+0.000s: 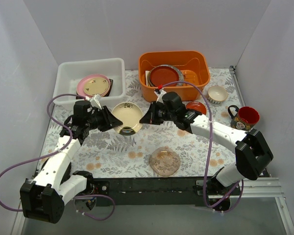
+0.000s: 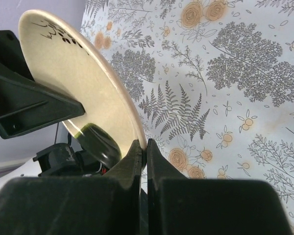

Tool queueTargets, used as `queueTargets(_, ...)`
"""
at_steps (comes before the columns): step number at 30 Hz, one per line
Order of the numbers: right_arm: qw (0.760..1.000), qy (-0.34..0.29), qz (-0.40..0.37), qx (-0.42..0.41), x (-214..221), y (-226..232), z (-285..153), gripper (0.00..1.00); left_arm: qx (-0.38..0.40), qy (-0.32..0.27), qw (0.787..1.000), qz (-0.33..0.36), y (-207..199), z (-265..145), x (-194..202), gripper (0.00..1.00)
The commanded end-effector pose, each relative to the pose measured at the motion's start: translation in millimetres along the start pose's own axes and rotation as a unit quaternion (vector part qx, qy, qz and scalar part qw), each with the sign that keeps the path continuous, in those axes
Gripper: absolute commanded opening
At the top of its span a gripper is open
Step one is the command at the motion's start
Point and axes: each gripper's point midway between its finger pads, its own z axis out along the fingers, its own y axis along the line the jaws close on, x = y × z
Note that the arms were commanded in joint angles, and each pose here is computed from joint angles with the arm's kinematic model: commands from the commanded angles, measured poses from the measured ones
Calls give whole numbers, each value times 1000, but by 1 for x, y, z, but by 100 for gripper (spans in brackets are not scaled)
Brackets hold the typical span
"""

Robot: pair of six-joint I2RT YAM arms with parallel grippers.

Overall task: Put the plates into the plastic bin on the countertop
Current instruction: Place the plate in the plastic bin.

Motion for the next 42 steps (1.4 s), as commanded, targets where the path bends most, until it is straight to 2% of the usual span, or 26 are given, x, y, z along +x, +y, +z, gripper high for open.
queueTargets(1, 998, -36, -16, -51, -21, 31, -11, 1, 7, -16, 1000, 10, -9, 1, -5, 17)
queueTargets(4, 998, -37, -17, -52, -20, 30, -11, 1, 5, -13, 1000, 12, -9, 3, -4, 8)
queueTargets(5, 998, -37, -18, -54, -20, 32, -12, 1, 3, -13, 1000, 11, -9, 4, -4, 0)
queueTargets(6, 998, -37, -18, -54, -20, 31, -12, 1, 4, -13, 1000, 12, -10, 4, -4, 0)
queueTargets(8, 997, -37, -18, -58, -20, 31, -12, 14, 3, -11, 1000, 11, -10, 5, -5, 0)
queueTargets(9, 997, -36, -18, -58, -19, 31, -12, 25, 4, -9, 1000, 12, -10, 6, -4, 0)
queueTargets(11, 997, -38, -19, -60, -20, 31, -13, 39, 5, -9, 1000, 14, -12, 6, -5, 0)
queueTargets(12, 997, -38, -19, -59, -19, 30, -13, 51, 5, -9, 1000, 14, -12, 6, -5, 0)
queueTargets(15, 997, -45, -23, -54, -21, 29, -16, 72, 5, -12, 1000, 20, -14, 6, -9, 0)
queueTargets(18, 997, -53, -26, -43, -24, 26, -20, 84, 6, -12, 1000, 21, -15, 7, -11, 0)
queueTargets(24, 997, -61, -29, -28, -26, 20, -25, 95, 6, -14, 1000, 24, -19, 9, -17, 0)
queueTargets(42, 997, -77, -28, -3, -25, 0, -44, 98, -20, -38, 998, 49, -27, 20, -58, 0)
